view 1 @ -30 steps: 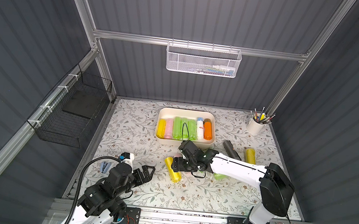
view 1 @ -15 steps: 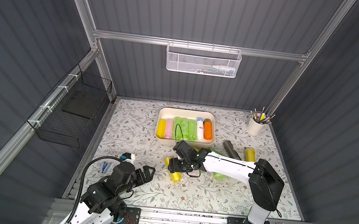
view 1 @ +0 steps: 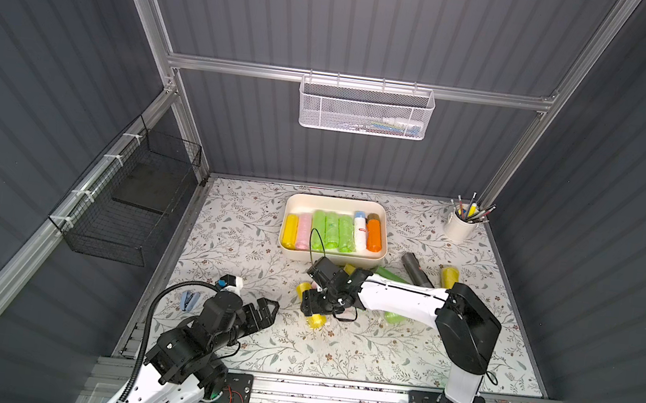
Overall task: Put the roll of trash bags into the storage box
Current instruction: Pick up the roll of trash bags from the center of the board.
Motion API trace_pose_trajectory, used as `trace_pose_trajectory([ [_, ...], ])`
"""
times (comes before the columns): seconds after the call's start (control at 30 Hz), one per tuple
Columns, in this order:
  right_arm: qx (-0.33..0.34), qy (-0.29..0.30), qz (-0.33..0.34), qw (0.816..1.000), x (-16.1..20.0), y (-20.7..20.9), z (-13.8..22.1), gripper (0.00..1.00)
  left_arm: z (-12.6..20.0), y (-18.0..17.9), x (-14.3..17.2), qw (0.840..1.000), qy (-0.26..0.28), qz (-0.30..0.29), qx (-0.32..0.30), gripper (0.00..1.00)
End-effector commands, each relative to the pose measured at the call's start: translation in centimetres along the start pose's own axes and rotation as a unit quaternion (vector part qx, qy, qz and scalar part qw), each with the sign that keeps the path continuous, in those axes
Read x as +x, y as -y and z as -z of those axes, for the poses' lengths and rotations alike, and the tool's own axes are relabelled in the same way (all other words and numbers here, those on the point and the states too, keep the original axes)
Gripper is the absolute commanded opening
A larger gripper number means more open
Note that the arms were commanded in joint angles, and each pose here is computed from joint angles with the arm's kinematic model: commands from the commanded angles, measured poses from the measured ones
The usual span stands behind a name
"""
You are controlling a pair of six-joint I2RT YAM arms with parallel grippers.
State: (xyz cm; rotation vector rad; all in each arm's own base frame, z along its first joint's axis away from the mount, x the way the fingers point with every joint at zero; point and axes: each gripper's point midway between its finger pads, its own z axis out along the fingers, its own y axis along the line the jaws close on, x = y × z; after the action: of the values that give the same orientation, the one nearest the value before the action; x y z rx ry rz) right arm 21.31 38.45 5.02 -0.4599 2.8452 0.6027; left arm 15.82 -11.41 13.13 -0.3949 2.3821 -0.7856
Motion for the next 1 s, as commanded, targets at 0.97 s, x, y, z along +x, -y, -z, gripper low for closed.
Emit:
trace_pose_trajectory([
  [0.97,-0.036,0.032,0.013,0.999,-1.3,-2.2,2.8,0.4,-0.1,-0.3,0.1,1.0,-0.007,-0.004,-0.015,1.0],
])
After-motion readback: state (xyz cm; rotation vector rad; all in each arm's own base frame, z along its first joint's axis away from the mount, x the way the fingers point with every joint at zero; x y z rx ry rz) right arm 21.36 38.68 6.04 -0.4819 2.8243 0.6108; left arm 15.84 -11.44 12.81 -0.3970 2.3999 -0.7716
